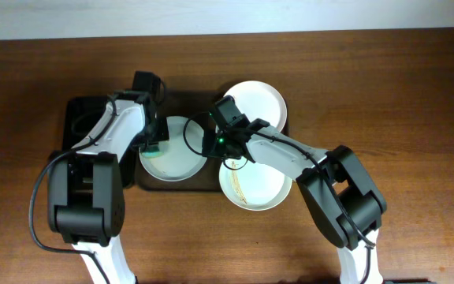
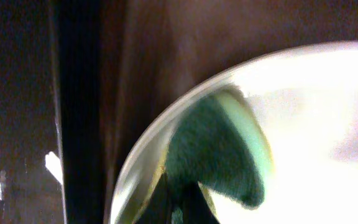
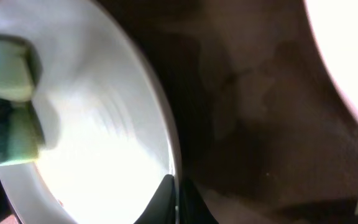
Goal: Clean dirty plates on tray and stack at the side
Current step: 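Hold the left white plate with the right gripper and scrub it with the sponge, then lift the scrubbed plate with the right gripper and place it right of the tray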
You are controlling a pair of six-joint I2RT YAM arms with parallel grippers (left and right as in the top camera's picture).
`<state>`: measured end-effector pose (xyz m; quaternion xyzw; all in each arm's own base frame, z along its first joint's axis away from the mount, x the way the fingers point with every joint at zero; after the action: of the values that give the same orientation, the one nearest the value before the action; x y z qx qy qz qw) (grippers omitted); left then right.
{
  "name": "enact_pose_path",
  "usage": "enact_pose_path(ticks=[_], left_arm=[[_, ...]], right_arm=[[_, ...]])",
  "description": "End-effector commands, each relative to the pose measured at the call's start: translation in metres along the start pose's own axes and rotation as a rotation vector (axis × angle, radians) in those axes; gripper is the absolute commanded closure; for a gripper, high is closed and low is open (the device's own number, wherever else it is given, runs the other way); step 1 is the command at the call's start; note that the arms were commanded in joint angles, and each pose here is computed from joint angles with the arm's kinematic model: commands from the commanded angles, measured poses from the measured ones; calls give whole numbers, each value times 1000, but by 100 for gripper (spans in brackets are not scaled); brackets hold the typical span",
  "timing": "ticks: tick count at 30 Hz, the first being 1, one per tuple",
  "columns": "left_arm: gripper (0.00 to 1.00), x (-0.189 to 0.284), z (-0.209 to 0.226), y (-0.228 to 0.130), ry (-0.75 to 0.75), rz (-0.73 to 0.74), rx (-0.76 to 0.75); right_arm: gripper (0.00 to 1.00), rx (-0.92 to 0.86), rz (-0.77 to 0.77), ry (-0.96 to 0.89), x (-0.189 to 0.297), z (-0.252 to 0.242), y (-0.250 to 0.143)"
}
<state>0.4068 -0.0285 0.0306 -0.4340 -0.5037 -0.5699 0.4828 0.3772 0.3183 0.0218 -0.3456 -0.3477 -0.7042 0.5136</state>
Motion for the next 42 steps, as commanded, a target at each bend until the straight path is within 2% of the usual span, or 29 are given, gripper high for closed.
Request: enact_pose_path(ticks=[1, 3, 5, 8, 11, 15, 21, 25, 42], left_arm=[[100, 75, -4, 51, -76, -144, 34], [100, 135, 2, 70, -84, -231, 42], [99, 159, 5, 71, -87, -256, 45], [100, 154, 16, 63, -76, -211, 62], [99, 151, 35, 60, -64, -195, 104], [99, 139, 39, 59, -60, -162, 113], [99, 128, 38, 55, -60, -124, 109], [100, 127, 37, 54, -61, -117, 108], [99, 127, 37, 54, -61, -118, 109]], right_arm=[[96, 19, -39, -32, 11, -1, 7], [96, 26, -37, -35, 11, -1, 7], [96, 37, -36, -34, 22, 5, 8], [96, 153, -114, -93, 72, 25, 28], [96, 281, -254, -244, 137, 33, 55], [96, 307, -445, -449, 195, 24, 78], [96, 518, -821, -784, 248, 59, 65], [96, 534, -989, -888, 273, 75, 56], [96, 516, -1067, -906, 284, 83, 58]])
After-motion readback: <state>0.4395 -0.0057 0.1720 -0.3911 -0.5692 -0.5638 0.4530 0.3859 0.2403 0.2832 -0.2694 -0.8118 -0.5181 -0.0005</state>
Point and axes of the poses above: each gripper's point midway between its finger pads, its own x axis back along the fingers, its own z axis along the line the jaws close on, y = z × x, the point moved 1 cm from there along x, back along the fingers, and after that the axes turned 9 degrees about -x, right-handed, at the moved point
